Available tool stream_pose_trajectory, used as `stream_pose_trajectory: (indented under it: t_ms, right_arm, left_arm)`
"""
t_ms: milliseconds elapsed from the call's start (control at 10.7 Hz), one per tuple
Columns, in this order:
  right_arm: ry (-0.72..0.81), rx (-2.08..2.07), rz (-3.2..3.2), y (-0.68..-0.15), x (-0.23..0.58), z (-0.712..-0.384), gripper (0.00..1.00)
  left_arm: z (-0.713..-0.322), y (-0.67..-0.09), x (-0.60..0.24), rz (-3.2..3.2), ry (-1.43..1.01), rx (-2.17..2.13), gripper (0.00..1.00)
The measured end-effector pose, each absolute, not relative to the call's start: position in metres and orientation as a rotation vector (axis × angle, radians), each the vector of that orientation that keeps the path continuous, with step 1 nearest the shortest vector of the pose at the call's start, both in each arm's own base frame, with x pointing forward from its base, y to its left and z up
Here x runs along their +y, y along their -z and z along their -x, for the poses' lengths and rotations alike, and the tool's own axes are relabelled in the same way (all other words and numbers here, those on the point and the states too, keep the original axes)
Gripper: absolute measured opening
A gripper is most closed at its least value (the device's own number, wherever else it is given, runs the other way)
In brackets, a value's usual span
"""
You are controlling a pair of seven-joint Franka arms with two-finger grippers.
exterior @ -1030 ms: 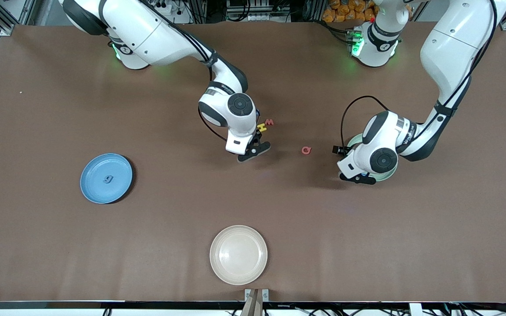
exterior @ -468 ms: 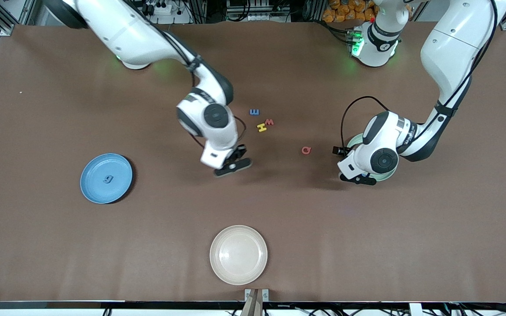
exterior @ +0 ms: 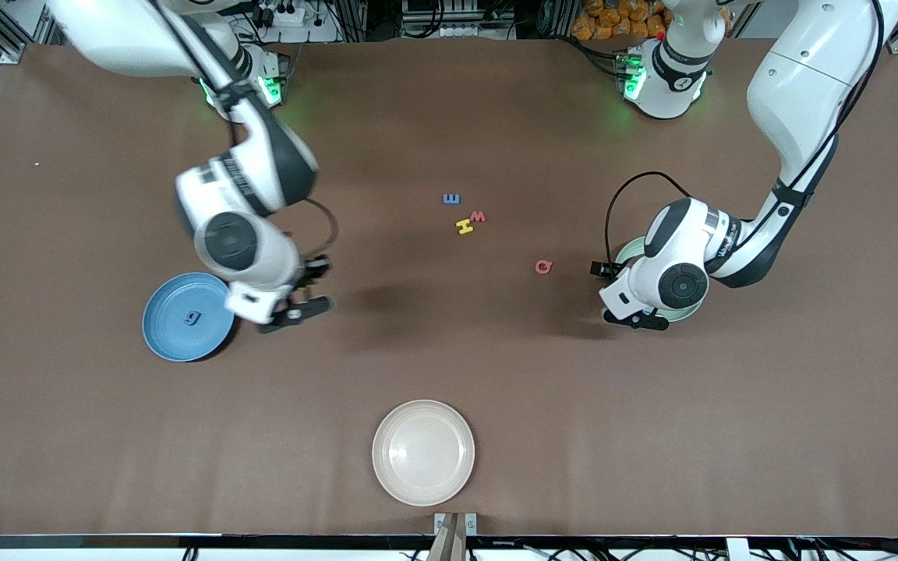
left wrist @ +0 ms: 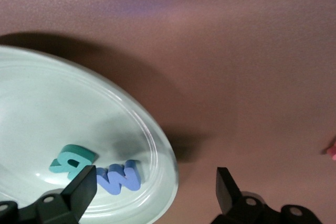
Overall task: Sort upper and lower case letters into plates
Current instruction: 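Release the W on the green plate while the right gripper drops c on blue plate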
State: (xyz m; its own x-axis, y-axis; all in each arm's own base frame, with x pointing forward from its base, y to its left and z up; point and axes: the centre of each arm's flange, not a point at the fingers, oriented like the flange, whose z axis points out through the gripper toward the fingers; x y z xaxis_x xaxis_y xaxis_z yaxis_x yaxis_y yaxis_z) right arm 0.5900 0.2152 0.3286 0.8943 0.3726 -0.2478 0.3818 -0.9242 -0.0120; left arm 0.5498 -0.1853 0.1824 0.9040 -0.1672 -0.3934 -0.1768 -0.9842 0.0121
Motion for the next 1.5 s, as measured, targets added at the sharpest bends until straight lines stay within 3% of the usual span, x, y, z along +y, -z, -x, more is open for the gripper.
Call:
stream_pose_trajectory:
  t_ms: [468,843,1124,1498]
  right_arm:
    - [0.561,0.681,-2.981,-0.274,0.056,-0.586,0.27]
    - [0.534,0.737,-2.979,-0.268,0.044,-0.585,0.27]
    - [0.497,0.803,-2.976,-0.265,0.014,-0.589,0.28]
    - [0.497,0.816,-2.977,-0.264,0.017,-0.589,0.79]
  left_arm:
    - [-0.547,-0.192,-0.221,3.034,-0.581,0.269,1.00]
    - [-0.536,-0.194,-0.252,3.020,-0.559,0.219,1.00]
    - [-0.511,-0.208,-0.334,3.047,-0.423,0.157,1.00]
    - [-0.462,-0.220,-0.430,3.077,-0.299,-0.089,1.00]
